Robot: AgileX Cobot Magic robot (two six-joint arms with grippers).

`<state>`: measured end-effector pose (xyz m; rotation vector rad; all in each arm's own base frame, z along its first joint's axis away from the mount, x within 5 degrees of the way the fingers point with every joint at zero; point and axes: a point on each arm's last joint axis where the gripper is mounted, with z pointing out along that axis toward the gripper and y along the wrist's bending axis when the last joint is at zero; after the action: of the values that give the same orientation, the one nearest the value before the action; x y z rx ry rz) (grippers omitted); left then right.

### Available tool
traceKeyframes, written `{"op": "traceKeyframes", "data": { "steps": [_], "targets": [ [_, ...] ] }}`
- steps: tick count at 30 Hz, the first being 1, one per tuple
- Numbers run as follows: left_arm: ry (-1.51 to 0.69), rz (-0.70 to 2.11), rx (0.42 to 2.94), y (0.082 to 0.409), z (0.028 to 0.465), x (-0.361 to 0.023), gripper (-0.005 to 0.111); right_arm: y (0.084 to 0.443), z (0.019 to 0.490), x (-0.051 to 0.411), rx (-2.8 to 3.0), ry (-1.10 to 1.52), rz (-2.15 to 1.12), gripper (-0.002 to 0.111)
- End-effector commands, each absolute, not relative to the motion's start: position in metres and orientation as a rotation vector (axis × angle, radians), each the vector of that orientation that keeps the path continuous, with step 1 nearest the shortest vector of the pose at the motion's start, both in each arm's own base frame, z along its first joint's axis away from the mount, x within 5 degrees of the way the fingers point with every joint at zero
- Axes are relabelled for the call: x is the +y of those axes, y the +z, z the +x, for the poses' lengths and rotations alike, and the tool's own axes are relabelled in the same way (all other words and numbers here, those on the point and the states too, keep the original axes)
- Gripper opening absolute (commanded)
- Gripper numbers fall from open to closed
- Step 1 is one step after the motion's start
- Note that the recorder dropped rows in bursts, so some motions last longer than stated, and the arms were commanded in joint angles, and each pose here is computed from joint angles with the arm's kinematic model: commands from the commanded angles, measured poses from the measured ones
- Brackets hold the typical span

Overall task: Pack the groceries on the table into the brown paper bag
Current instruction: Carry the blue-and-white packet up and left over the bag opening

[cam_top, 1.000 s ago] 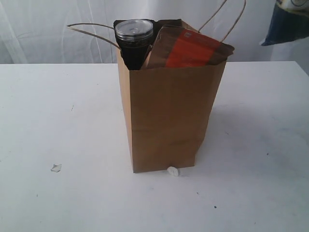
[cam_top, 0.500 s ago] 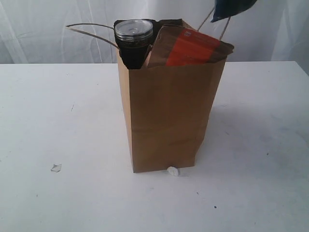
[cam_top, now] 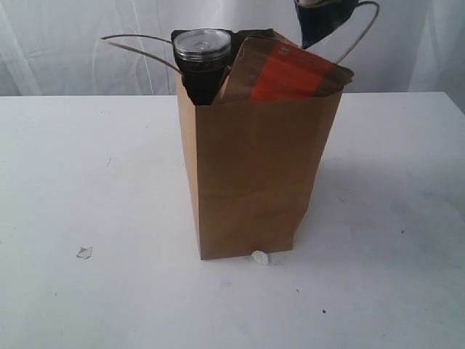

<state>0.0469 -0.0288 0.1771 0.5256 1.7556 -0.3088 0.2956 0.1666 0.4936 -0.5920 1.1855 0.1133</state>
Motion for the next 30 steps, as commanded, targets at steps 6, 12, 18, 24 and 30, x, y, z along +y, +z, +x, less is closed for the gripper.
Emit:
{"op": "traceKeyframes", "data": {
  "steps": [6,12,18,24,30],
  "targets": [
    [-0.314,0.521,1.761,0.176,0.047,-0.029,0.0,0.509,0.286,0.18,1.003,0.139,-0.604,0.0],
    [-0.314,0.521,1.761,0.176,0.047,-0.029,0.0,0.502,0.286,0.197,0.994,0.179,-0.631,0.0],
    [-0.314,0.521,1.761,0.176,0.047,-0.029,0.0,0.485,0.297,0.211,1.028,0.197,-0.66,0.0],
    [-0.314,0.521,1.761,0.176,0.047,-0.029,0.0,0.467,0.311,0.221,1.085,0.237,-0.658,0.0],
    [-0.314,0.521,1.761,0.176,0.047,-0.029,0.0,0.456,0.319,0.225,1.154,0.266,-0.652,0.0]
  ]
}}
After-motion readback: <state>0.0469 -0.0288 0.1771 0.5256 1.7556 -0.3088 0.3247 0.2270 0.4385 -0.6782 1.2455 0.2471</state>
